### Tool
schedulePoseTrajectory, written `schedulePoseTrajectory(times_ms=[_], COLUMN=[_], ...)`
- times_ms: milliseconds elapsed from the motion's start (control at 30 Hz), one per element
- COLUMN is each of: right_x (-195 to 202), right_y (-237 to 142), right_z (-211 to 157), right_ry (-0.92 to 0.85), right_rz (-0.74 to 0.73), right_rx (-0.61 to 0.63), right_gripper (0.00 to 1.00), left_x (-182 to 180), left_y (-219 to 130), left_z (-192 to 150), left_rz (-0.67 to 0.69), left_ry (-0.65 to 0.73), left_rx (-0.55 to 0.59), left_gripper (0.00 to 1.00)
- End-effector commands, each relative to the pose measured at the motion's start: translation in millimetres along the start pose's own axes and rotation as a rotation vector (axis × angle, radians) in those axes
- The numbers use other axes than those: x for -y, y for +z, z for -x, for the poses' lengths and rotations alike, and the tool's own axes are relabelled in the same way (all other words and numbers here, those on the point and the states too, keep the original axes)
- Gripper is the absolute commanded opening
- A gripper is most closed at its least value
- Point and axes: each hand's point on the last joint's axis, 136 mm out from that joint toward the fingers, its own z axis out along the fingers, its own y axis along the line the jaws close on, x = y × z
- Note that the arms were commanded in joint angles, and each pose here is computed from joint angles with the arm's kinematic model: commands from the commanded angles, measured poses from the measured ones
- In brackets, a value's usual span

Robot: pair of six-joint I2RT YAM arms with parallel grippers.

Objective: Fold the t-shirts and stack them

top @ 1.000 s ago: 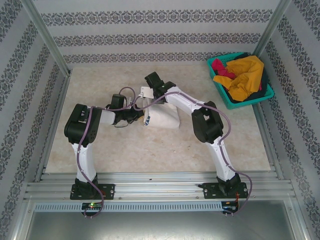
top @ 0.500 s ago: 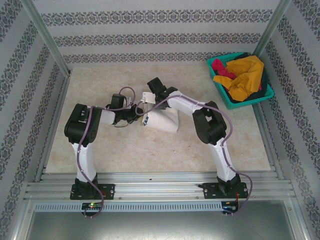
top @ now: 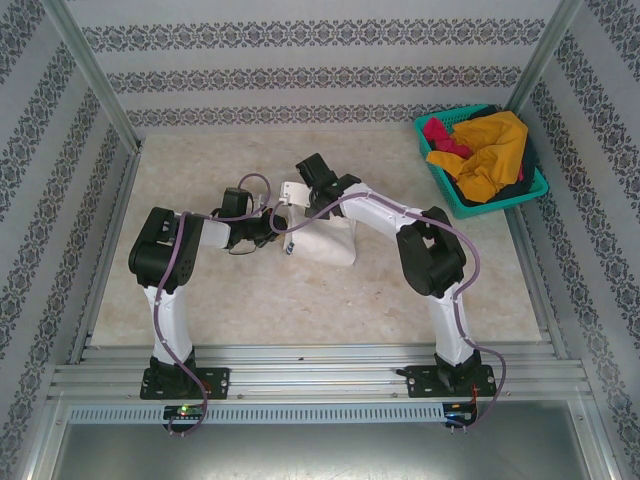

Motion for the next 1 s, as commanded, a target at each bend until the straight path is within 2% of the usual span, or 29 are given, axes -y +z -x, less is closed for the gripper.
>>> schedulePoseTrajectory(times_ms=[0,100,500,667,700,767,800,833,967], right_x=[-9.7,-7.1,-11.8,-6.1,-3.3,1.4,5.3,8.2,25.2], right_y=[1.3,9.6,33.9,30.3,28.6,24.9,20.8,17.1,-8.3], right_z=[-5.5,-13.8,-24.2,-26.4,-25.9,-23.2,-21.2,-18.5,-7.8], right_ry=[0.016,0.019,0.055,0.081,0.088,0.108,0.124,0.137,0.211], right_rz=[0.029,0.019,0.069,0.047,0.037,0.016,0.004,-0.004,-0.050], right_rx=[-0.022,-0.059,-0.075,-0.073,-0.067,-0.049,-0.034,-0.017,0.070], right_gripper=[0.00,0.00,0.00,0.01,0.07,0.29,0.43,0.51,0.69], left_x=[-95.7,-94.4,-92.6,-70.9,-64.7,-53.8,-46.9,-41.4,-23.4], left_y=[5.4,5.2,3.7,-6.0,-10.2,-18.7,-23.2,-28.0,-46.1], left_z=[-54.1,-53.0,-50.2,-41.2,-37.9,-33.7,-31.6,-29.8,-26.0], left_rz=[0.282,0.279,0.275,0.233,0.225,0.214,0.207,0.204,0.217], left_ry=[-0.186,-0.185,-0.190,-0.164,-0.155,-0.141,-0.130,-0.119,-0.078], left_rx=[-0.106,-0.104,-0.091,-0.050,-0.037,-0.015,-0.005,0.006,0.036], left_gripper=[0.00,0.00,0.00,0.23,0.28,0.34,0.37,0.39,0.45])
